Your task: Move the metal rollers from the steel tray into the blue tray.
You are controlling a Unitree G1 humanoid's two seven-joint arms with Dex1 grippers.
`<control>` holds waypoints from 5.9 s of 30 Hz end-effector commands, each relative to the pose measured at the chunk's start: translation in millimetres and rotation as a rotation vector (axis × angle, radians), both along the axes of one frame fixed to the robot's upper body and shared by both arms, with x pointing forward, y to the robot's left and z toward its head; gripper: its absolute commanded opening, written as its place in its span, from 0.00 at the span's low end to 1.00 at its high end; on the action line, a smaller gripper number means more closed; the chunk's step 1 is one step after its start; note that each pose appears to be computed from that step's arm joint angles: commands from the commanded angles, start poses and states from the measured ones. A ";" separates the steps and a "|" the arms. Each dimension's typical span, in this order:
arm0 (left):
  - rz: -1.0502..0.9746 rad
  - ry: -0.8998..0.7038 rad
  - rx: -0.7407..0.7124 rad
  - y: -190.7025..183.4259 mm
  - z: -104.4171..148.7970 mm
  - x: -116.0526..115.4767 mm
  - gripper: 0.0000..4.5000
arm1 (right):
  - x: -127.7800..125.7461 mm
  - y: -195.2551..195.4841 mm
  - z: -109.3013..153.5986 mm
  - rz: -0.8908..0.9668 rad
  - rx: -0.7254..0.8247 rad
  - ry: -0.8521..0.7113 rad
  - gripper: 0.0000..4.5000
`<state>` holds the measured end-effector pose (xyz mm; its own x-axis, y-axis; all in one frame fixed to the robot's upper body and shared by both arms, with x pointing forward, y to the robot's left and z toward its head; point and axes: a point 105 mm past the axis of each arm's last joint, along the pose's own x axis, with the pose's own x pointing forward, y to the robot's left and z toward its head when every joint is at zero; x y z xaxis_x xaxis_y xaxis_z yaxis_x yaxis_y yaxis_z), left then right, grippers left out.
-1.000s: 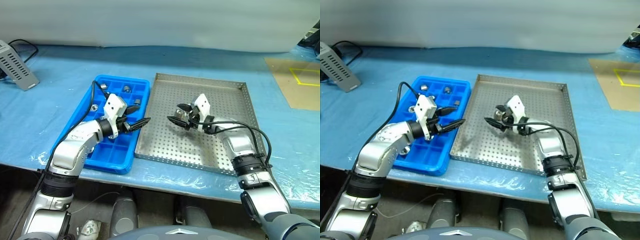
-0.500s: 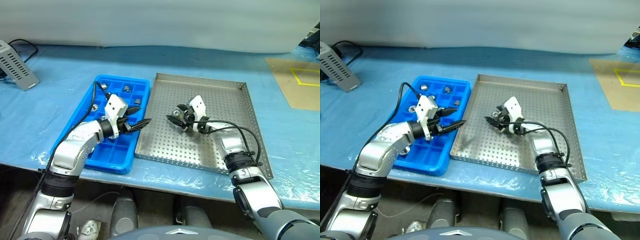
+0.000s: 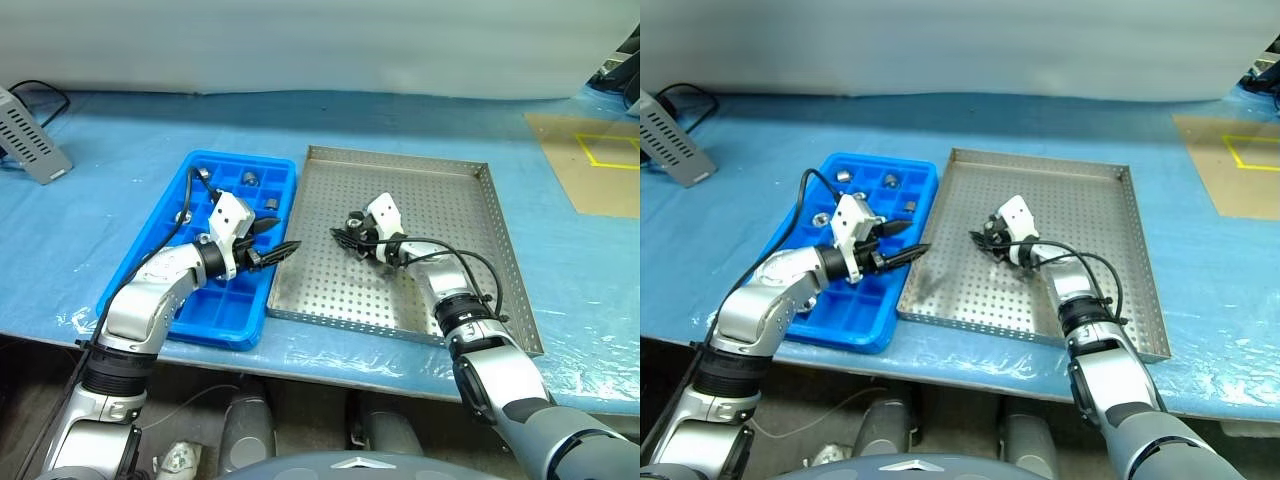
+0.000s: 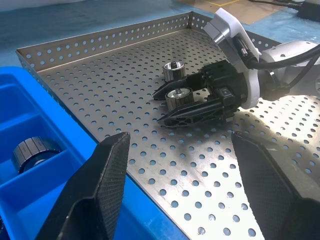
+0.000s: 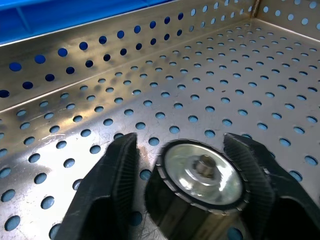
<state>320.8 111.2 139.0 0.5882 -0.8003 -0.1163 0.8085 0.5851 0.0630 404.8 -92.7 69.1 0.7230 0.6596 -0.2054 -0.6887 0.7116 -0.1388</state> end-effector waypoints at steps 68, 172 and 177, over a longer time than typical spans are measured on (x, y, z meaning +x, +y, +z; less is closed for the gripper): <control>-0.030 -0.101 -0.146 -23.5 42.4 19.2 0.76 | 23.9 3.0 141.1 -0.214 0.275 -0.283 0.96; 0.215 -0.141 0.220 129.7 79.9 -54.2 0.76 | -124.7 158.4 87.7 1.041 -0.014 0.289 0.36; 0.195 -0.145 0.186 118.9 77.4 -43.7 0.76 | -137.6 157.4 91.0 1.033 0.002 0.418 0.36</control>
<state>276.0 234.8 209.8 0.7538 -0.6321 -0.1797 0.6557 0.7056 0.2687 277.4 60.5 145.8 -0.2545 0.9068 -0.3361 -0.9551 -0.1813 0.2341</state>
